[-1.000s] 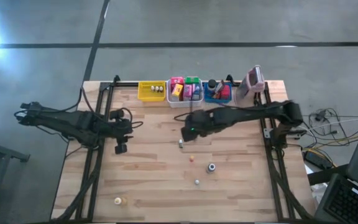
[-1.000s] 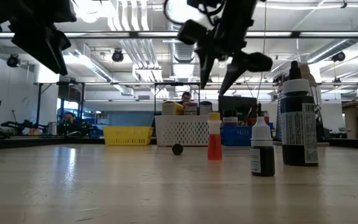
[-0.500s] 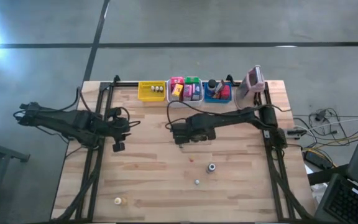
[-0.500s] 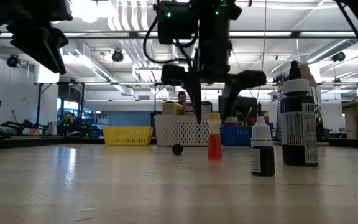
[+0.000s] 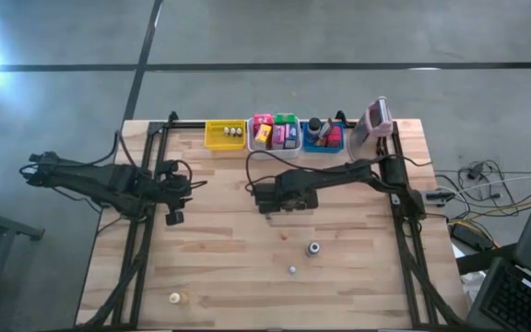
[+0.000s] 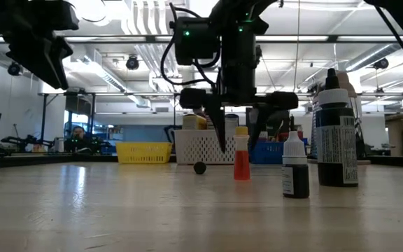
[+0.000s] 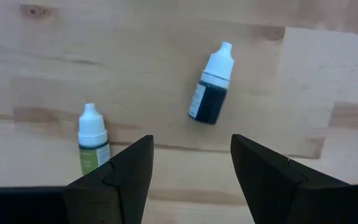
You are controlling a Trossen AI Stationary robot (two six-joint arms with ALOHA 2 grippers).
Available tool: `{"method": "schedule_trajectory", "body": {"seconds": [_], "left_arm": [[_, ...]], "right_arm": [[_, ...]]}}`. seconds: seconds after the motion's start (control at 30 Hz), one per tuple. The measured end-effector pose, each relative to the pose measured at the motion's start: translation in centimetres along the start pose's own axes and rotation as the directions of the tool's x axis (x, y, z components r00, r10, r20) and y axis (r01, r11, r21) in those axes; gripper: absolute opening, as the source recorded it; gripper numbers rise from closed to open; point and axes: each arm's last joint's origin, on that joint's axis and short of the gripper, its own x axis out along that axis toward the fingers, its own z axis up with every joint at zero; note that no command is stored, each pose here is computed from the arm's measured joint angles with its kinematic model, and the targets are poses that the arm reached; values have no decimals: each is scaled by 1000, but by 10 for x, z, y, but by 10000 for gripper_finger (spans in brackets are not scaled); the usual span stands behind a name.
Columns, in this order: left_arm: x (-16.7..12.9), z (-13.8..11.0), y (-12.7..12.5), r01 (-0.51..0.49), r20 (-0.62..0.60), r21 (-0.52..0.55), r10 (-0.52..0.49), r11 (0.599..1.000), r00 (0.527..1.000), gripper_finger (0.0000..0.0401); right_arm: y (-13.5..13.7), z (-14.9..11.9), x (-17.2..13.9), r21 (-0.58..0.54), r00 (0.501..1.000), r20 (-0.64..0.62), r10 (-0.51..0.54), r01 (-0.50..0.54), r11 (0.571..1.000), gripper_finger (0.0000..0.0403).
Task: Pick & Place Kitchen Items
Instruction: Put the black food coloring bottle into the yellow basket
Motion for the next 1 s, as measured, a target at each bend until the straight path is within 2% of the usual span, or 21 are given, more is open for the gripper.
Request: {"method": "schedule_trajectory", "body": {"seconds": [0.23,0.33,0.5,0.73,1.0], "left_arm": [[0,0,0,0,-1,-4,0,1000,1000,138],[0,0,0,1,-1,-4,-1,1000,1000,138],[0,0,0,1,-1,-4,-1,1000,1000,138],[0,0,0,6,-3,-4,-6,1000,1000,138],[0,-1,0,4,-11,-14,-4,1000,1000,138]], "right_arm": [[-4,6,13,13,1000,2,-12,12,1000,202],[-3,5,22,19,999,-16,30,-30,999,199],[-8,5,35,24,1000,-20,4,-4,1000,192],[-9,5,38,70,1000,-1,15,-15,997,187],[-7,0,37,71,999,-7,35,-35,997,204]]}}
